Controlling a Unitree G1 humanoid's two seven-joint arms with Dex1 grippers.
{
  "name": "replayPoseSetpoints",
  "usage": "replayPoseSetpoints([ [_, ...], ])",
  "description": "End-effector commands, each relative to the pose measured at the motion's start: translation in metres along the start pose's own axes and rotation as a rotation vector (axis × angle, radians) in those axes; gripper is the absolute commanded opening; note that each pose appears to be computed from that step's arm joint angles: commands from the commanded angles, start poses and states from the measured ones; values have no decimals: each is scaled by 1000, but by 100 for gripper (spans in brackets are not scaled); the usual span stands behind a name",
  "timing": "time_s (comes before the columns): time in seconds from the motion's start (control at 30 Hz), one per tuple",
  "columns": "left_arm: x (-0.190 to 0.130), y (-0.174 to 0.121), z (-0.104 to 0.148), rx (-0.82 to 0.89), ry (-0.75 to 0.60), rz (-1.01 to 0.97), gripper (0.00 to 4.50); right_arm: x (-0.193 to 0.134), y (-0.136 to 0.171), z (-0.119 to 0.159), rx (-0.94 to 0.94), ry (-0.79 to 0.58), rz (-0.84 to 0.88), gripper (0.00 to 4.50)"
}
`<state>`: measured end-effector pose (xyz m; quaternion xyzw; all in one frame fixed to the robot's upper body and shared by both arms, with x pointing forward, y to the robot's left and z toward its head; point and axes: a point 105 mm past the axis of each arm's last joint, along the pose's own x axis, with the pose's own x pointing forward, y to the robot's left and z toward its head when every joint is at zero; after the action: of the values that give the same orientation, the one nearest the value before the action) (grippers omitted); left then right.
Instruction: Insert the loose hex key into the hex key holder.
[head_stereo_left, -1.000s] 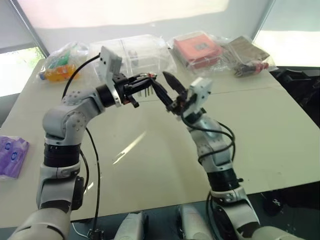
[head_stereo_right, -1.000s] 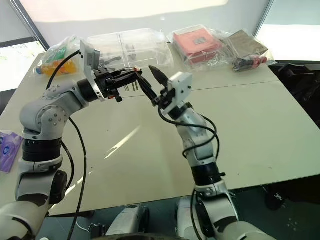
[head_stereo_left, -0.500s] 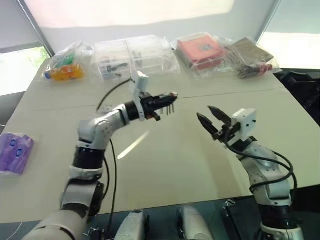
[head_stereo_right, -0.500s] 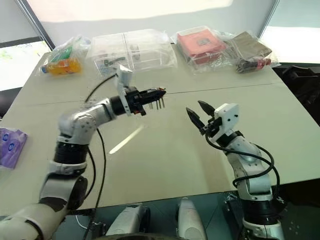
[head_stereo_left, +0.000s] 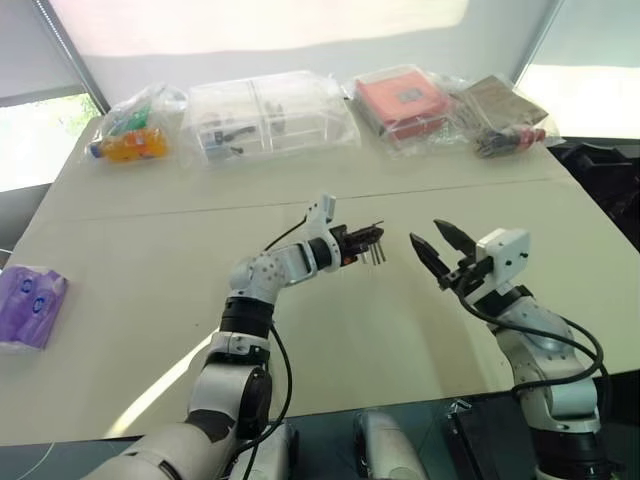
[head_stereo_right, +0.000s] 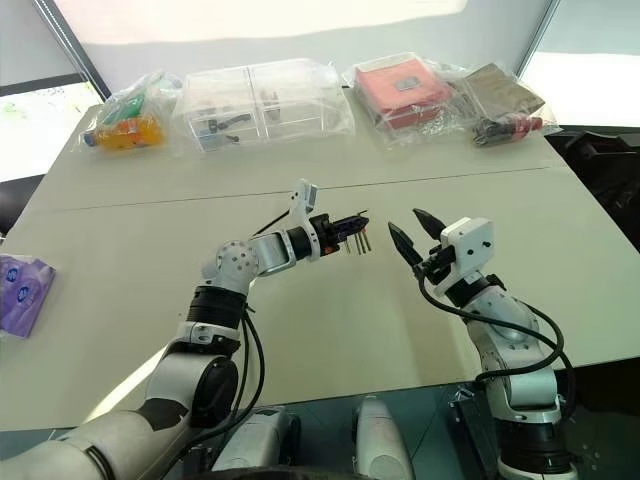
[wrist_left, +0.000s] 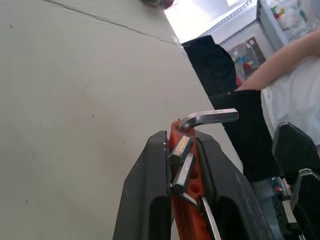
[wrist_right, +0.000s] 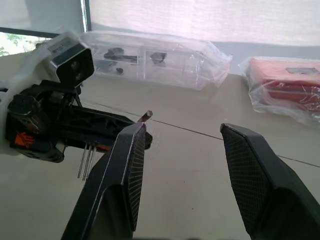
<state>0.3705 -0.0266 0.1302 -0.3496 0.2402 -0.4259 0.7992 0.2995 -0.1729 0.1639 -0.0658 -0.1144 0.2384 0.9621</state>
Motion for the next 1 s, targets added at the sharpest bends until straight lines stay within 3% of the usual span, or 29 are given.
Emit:
replayPoseSetpoints([
  [0.03, 1, 1, -4, -92, 16, 15, 10, 0, 2, 15, -36, -55, -4, 243],
  [0.43, -8, 31, -33, -145, 112, 151, 10, 5, 8, 12, -50, -49, 13, 243],
  [0.5, -10, 34, -32, -132, 112, 169, 111, 6, 9, 12, -51, -49, 17, 249],
  [0.57, -16, 39, -26, -94, 103, 196, 185, 7, 9, 11, -55, -47, 22, 249],
  [0.73, -28, 46, -9, -30, 68, 243, 439, 8, 8, 11, -65, -43, 30, 249],
  [0.83, -34, 47, 0, 93, 70, 256, 445, 8, 7, 11, -73, -41, 37, 249],
  [1.0, -48, 32, 24, 511, 85, 207, 445, 11, 1, 12, -98, -21, 78, 249],
])
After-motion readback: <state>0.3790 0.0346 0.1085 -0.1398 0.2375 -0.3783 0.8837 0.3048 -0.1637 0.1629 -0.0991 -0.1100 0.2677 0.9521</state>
